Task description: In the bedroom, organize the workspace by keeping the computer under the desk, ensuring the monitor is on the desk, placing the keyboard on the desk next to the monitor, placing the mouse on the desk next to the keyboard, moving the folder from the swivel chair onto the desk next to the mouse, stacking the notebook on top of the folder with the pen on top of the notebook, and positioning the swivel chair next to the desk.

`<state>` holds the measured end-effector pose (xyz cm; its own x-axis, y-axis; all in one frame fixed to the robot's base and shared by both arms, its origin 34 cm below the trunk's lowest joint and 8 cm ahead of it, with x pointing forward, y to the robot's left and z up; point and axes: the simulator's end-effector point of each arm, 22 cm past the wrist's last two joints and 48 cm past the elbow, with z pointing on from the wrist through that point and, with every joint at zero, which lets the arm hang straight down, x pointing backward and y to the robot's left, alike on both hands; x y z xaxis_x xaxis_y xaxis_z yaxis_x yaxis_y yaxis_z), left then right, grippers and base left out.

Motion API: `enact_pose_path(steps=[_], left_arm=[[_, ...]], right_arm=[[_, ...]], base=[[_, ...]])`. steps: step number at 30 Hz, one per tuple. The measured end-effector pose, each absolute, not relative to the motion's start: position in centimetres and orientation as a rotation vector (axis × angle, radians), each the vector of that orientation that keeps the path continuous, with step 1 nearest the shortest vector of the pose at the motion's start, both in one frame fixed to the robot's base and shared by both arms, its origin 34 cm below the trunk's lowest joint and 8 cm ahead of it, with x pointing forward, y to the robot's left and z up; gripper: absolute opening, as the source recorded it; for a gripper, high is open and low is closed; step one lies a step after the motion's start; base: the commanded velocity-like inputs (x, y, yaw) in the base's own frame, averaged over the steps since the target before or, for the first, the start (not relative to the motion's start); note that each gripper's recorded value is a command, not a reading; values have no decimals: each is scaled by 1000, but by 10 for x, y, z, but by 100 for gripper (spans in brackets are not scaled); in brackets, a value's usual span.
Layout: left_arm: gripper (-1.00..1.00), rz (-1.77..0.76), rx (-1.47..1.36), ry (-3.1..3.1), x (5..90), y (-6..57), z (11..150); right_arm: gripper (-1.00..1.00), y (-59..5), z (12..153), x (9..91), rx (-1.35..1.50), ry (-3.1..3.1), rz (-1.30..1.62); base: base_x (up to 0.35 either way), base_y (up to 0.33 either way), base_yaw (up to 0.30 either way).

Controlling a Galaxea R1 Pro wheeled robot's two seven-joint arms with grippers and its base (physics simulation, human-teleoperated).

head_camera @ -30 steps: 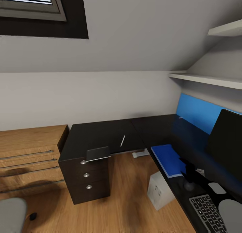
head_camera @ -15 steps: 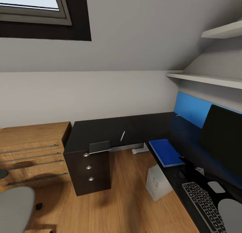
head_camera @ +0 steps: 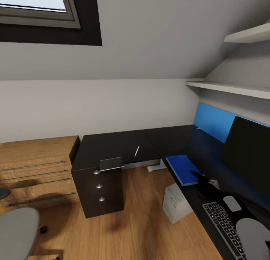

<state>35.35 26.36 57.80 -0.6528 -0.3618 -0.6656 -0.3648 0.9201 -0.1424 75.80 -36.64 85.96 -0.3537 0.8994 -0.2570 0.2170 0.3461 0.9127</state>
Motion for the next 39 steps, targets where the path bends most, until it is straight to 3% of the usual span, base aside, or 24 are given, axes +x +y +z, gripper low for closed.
enact_pose_path(steps=[19,39], left_arm=[[100,5,-514,2337,353,263,578],[100,5,-514,2337,353,263,578]], right_arm=[[100,-273,839,752,694,2045,1040],[100,-84,790,706,-175,2346,756]], base=[[0,0,0],[0,0,0]])
